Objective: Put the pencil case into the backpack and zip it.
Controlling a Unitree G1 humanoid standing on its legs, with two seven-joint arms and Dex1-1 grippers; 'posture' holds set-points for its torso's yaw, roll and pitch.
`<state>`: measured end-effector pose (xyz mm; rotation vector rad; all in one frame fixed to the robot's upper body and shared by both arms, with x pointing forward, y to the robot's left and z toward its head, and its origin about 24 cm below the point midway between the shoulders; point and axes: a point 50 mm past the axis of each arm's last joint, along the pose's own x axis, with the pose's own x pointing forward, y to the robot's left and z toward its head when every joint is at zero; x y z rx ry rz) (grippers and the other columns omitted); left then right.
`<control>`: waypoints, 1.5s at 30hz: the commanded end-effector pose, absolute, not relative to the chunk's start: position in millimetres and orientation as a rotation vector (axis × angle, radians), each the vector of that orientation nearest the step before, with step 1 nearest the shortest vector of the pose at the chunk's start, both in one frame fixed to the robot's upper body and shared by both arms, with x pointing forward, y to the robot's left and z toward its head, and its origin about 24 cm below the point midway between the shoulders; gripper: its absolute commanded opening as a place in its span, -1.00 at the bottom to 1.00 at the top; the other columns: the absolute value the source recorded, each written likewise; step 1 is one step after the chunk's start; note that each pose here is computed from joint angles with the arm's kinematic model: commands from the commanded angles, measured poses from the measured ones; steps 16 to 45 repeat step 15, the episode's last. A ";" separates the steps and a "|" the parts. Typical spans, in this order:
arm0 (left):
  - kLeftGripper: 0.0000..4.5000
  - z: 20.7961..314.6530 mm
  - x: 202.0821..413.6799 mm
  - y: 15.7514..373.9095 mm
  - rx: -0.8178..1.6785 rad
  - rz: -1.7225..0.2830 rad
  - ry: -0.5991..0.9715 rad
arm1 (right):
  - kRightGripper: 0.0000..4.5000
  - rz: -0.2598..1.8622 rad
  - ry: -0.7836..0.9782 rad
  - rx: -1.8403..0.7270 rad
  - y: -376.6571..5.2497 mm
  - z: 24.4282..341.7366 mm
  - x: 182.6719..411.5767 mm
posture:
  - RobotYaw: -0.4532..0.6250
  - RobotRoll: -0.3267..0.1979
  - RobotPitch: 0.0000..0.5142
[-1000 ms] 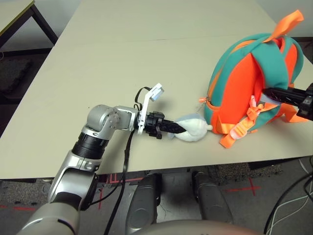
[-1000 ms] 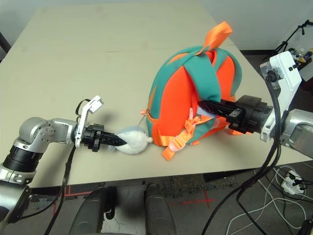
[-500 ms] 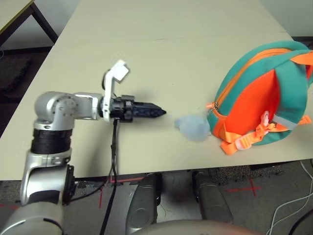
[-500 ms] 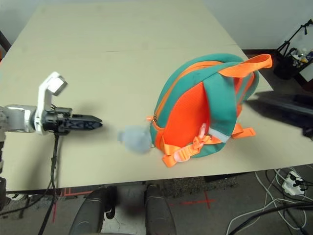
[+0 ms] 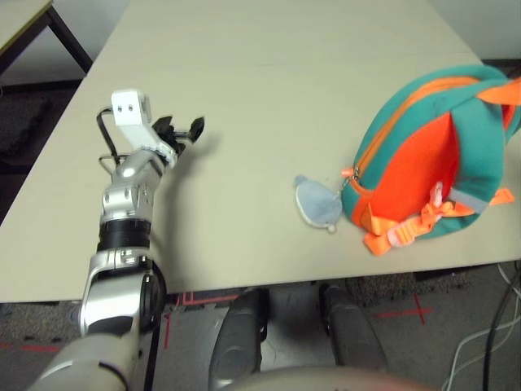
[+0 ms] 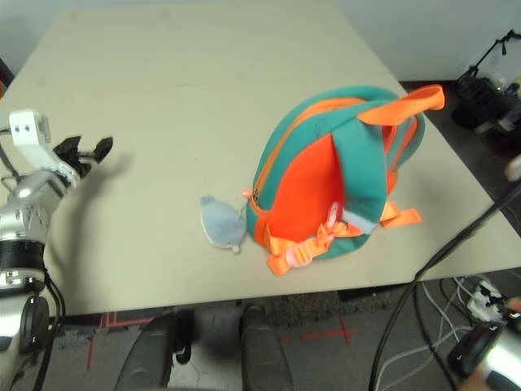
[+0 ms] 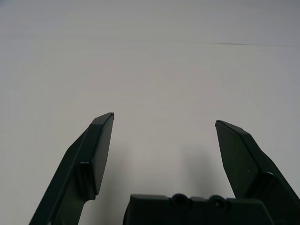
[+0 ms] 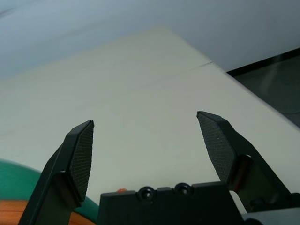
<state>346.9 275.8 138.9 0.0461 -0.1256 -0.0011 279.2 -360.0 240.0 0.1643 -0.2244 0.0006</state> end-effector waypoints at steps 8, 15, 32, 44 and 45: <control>0.97 120.6 321.2 310.5 0.164 0.164 -0.196 | 1.00 -0.152 -0.236 0.050 -353.9 178.4 300.0 | 0.10 0.25 -0.16; 0.97 103.3 320.3 309.7 0.135 0.182 -0.144 | 1.00 -0.118 -0.181 0.037 -346.3 154.7 302.2 | 0.07 0.25 -0.14; 0.97 103.3 320.3 309.7 0.135 0.182 -0.144 | 1.00 -0.118 -0.181 0.037 -346.3 154.7 302.2 | 0.07 0.25 -0.14; 0.97 103.3 320.3 309.7 0.135 0.182 -0.144 | 1.00 -0.118 -0.181 0.037 -346.3 154.7 302.2 | 0.07 0.25 -0.14; 0.97 103.3 320.3 309.7 0.135 0.182 -0.144 | 1.00 -0.118 -0.181 0.037 -346.3 154.7 302.2 | 0.07 0.25 -0.14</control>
